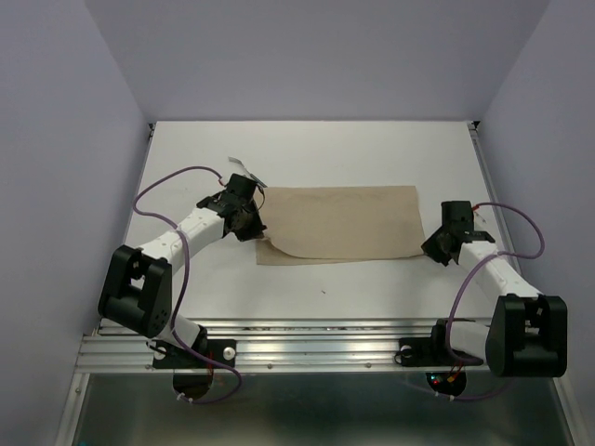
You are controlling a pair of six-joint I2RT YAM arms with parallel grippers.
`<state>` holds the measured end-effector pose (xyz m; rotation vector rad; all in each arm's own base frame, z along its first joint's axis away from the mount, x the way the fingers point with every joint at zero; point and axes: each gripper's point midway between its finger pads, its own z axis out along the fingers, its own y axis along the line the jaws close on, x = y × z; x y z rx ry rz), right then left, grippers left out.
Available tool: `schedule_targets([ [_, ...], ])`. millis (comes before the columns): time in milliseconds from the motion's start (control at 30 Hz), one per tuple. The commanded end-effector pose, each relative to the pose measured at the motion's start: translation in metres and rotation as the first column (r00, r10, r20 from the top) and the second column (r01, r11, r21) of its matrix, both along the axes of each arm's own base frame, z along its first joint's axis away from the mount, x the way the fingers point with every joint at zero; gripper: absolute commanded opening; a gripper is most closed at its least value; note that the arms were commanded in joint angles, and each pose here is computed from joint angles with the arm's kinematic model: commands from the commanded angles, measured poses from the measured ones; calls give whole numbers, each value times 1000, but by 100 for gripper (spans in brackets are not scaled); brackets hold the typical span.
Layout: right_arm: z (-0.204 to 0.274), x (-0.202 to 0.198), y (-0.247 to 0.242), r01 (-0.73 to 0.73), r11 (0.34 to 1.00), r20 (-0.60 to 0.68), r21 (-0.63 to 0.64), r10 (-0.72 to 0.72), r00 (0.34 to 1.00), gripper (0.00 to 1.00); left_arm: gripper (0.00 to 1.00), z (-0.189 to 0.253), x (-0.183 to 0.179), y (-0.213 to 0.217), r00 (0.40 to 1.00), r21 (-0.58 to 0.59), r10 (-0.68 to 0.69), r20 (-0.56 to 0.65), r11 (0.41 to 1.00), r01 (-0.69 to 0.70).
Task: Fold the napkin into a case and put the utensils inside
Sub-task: Fold and flatten the napkin at the center of the board.
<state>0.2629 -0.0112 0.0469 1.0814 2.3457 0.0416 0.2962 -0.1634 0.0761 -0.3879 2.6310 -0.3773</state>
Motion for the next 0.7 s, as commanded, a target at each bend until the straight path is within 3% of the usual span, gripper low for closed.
schedule_targets([
  [0,5,12,-3,-8,1000,39,-10,9,999,1,0,10,8,-6,999,-5,-22,30,1000,22],
  [67,4,12,-3,-12,1000,33,-13,12,999,31,0,10,8,-7,999,-10,-23,28,1000,23],
  [133,1,12,-2,-18,1000,22,-10,19,1000,37,0,10,8,-7,999,-12,-24,29,1000,24],
  [533,-18,15,-3,-21,1000,-14,-10,21,1000,38,0,7,7,-8,999,-9,-32,23,999,33],
  [667,-22,14,-5,-18,1000,-23,-21,18,1000,31,0,6,6,-7,999,-4,-34,22,999,34],
])
